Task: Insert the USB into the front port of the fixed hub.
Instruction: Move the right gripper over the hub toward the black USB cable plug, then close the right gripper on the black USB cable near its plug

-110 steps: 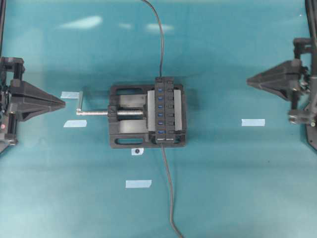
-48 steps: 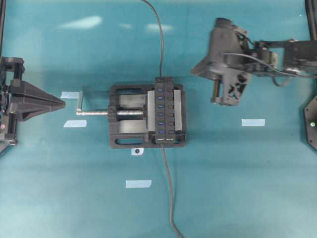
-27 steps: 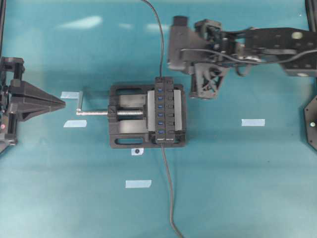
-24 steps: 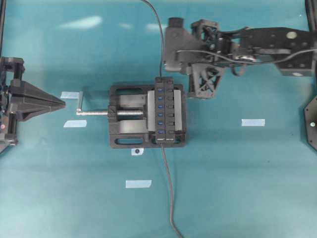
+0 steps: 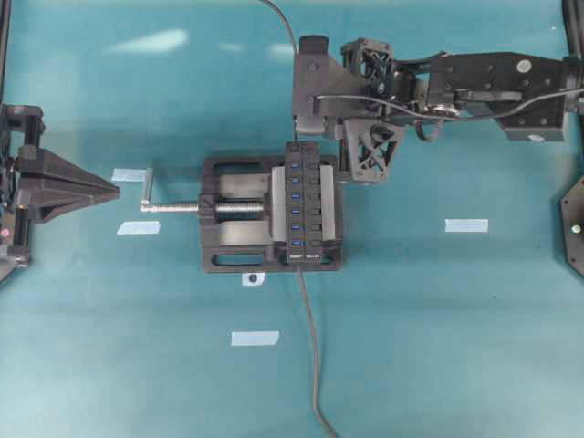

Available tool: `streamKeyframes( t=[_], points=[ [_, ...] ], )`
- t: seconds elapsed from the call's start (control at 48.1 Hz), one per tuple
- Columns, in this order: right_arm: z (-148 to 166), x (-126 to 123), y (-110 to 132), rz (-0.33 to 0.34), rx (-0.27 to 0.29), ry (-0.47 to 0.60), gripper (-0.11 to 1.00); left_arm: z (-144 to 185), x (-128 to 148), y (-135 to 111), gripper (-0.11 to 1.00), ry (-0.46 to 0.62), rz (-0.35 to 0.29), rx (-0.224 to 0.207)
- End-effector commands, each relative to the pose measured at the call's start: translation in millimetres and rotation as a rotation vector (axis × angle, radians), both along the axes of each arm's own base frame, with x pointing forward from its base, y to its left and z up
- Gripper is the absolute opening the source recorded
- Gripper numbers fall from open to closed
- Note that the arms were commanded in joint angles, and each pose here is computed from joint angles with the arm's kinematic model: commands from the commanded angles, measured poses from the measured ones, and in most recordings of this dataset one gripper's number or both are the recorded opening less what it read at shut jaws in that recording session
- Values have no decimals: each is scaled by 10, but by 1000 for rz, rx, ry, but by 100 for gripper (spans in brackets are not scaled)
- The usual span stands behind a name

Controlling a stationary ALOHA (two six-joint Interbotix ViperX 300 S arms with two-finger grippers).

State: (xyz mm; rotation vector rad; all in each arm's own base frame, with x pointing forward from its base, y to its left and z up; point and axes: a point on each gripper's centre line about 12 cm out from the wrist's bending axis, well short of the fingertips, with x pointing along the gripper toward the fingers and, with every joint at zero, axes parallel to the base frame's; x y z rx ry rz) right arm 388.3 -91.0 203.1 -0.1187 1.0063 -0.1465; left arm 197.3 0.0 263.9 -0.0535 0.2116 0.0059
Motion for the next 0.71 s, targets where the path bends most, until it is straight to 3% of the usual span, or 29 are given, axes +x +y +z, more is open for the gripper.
streamKeyframes(
  t=[0.0, 0.458, 0.582, 0.686],
  points=[
    [125, 62, 15, 11, -5, -47, -3, 62, 18, 0, 0, -17, 0, 1],
    [55, 122, 23, 12, 4, -77, 3, 65, 10, 0, 0, -20, 0, 0],
    [52, 127, 24, 11, 6, -80, 15, 65, 10, -3, 0, -20, -1, -2],
    [35, 134, 23, 10, 7, -79, 34, 65, 10, 0, 0, -20, 0, -2]
  ],
)
